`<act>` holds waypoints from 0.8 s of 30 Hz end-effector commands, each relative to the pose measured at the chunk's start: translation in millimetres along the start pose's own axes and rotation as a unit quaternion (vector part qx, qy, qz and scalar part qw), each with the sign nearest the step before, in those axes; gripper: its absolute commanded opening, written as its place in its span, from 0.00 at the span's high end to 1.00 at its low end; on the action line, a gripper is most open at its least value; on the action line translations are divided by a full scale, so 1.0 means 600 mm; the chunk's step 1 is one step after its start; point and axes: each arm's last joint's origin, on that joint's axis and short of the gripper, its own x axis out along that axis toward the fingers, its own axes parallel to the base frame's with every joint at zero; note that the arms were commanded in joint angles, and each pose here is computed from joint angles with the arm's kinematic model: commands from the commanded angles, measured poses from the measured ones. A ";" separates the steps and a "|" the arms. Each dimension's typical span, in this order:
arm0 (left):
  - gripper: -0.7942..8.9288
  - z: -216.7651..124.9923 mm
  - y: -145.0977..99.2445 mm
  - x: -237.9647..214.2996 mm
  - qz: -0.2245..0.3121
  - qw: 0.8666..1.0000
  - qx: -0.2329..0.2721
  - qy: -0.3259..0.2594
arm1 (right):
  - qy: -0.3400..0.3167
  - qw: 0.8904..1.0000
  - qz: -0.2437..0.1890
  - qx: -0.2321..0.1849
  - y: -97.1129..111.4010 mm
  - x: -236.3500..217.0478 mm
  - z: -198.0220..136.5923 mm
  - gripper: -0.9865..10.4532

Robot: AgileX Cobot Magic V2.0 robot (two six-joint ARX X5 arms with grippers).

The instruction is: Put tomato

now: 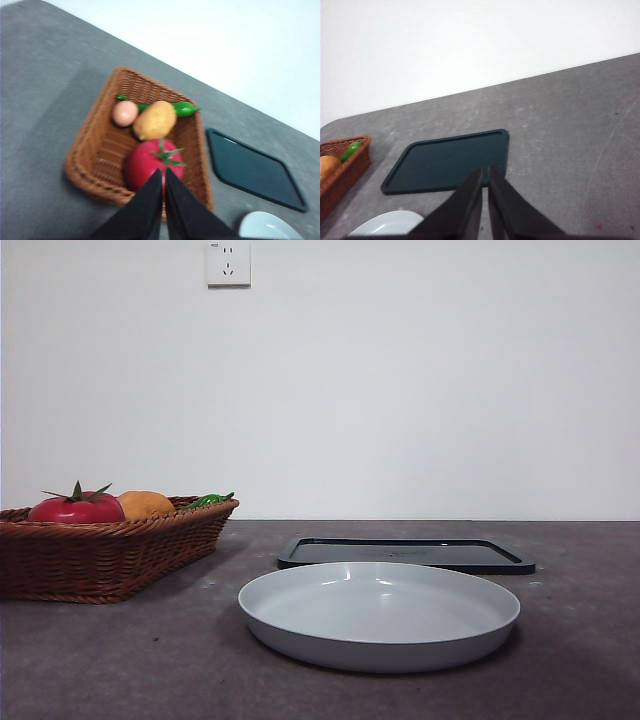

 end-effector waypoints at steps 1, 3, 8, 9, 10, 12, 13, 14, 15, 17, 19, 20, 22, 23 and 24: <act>0.91 0.033 -0.020 -0.013 -0.019 0.999 0.032 0.002 | 0.013 1.000 0.006 -0.021 0.014 -0.009 0.034 0.90; 0.91 0.052 -0.032 -0.018 -0.026 0.998 0.048 0.017 | 0.037 0.999 0.016 -0.035 0.024 -0.013 0.057 0.90; 0.91 0.088 -0.054 -0.023 -0.046 0.993 0.083 0.063 | 0.097 0.993 0.049 -0.052 0.045 -0.013 0.108 0.90; 0.91 0.094 -0.058 -0.023 -0.053 0.992 0.089 0.075 | 0.108 0.991 0.056 -0.053 0.048 -0.012 0.117 0.90; 0.91 0.098 -0.062 -0.023 -0.059 0.990 0.094 0.086 | 0.120 0.989 0.064 -0.053 0.052 -0.011 0.126 0.90; 0.91 0.108 -0.068 -0.022 -0.072 0.986 0.103 0.113 | 0.142 0.986 0.077 -0.051 0.059 -0.009 0.143 0.90; 0.91 0.112 -0.071 -0.021 -0.076 0.984 0.106 0.124 | 0.152 0.983 0.085 -0.050 0.062 -0.008 0.150 0.90; 0.91 0.116 -0.074 -0.021 -0.080 0.981 0.110 0.135 | 0.164 0.981 0.095 -0.051 0.066 -0.007 0.157 0.90; 0.91 0.120 -0.077 -0.021 -0.085 0.979 0.112 0.145 | 0.174 0.978 0.102 -0.050 0.069 -0.005 0.163 0.90; 0.91 0.127 -0.083 -0.020 -0.093 0.976 0.114 0.162 | 0.193 0.974 0.109 -0.049 0.074 -0.004 0.173 0.90; 0.91 0.133 -0.089 -0.021 -0.105 0.971 0.119 0.180 | 0.212 0.969 0.116 -0.056 0.080 -0.003 0.180 0.90; 0.91 0.136 -0.092 -0.022 -0.109 0.968 0.121 0.189 | 0.223 0.966 0.120 -0.059 0.082 -0.002 0.182 0.90; 0.91 0.141 -0.098 -0.024 -0.114 0.963 0.124 0.208 | 0.242 0.960 0.128 -0.065 0.086 -0.001 0.184 0.90; 0.91 0.142 -0.100 -0.025 -0.115 0.960 0.126 0.220 | 0.252 0.956 0.132 -0.067 0.087 -0.001 0.184 0.90; 0.91 0.143 -0.101 -0.026 -0.116 0.958 0.131 0.229 | 0.260 0.953 0.136 -0.070 0.088 0.000 0.183 0.90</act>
